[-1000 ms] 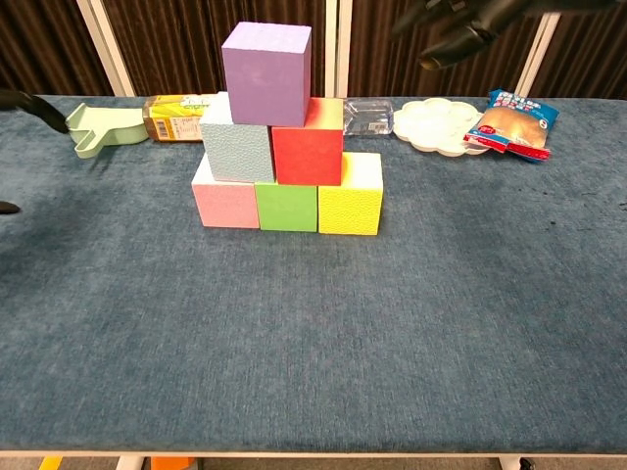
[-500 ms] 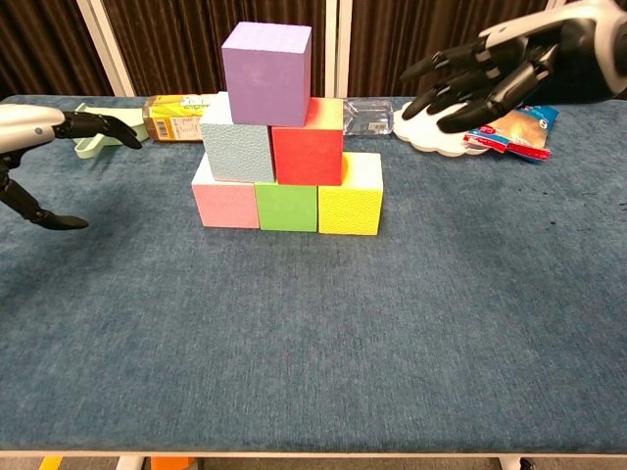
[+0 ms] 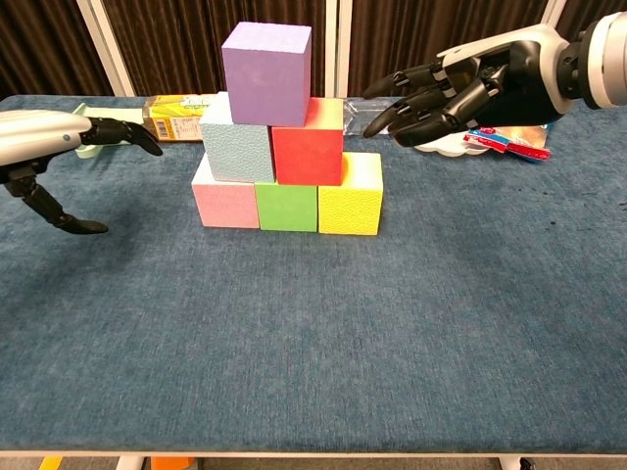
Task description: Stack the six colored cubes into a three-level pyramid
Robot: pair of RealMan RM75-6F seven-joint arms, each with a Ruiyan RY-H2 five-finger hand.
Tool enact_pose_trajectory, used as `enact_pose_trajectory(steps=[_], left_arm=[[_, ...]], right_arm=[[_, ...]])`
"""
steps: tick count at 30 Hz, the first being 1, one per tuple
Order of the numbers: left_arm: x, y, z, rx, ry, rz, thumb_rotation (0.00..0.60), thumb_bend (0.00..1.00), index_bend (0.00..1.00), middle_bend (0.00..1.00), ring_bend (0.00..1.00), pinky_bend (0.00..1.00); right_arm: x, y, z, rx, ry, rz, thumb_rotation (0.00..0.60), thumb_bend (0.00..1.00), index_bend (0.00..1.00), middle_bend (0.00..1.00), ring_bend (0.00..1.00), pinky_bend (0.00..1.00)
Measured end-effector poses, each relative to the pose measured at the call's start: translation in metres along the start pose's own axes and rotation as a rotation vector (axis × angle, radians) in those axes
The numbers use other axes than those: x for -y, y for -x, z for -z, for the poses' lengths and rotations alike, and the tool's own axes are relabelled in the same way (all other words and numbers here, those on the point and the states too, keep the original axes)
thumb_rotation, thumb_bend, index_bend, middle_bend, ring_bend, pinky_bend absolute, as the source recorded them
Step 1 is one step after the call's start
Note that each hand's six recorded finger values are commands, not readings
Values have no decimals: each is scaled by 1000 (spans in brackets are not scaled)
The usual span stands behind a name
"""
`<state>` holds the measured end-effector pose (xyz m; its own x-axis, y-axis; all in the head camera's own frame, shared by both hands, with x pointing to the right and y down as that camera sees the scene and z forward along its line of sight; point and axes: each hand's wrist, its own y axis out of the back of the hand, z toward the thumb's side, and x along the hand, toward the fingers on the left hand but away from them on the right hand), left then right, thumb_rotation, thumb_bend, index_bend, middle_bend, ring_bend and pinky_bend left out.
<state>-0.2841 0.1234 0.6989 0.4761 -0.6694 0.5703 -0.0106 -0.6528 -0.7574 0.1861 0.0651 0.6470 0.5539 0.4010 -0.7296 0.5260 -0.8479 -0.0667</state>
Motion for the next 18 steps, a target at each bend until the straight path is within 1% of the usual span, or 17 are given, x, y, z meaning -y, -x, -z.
enact_pose_trajectory(steps=[18], left_arm=[[1, -8, -8, 18, -10, 11, 600, 183, 141, 46, 35, 63]], right_arm=[[0, 6, 2, -8, 29, 6, 600, 284, 0, 184, 0, 0]])
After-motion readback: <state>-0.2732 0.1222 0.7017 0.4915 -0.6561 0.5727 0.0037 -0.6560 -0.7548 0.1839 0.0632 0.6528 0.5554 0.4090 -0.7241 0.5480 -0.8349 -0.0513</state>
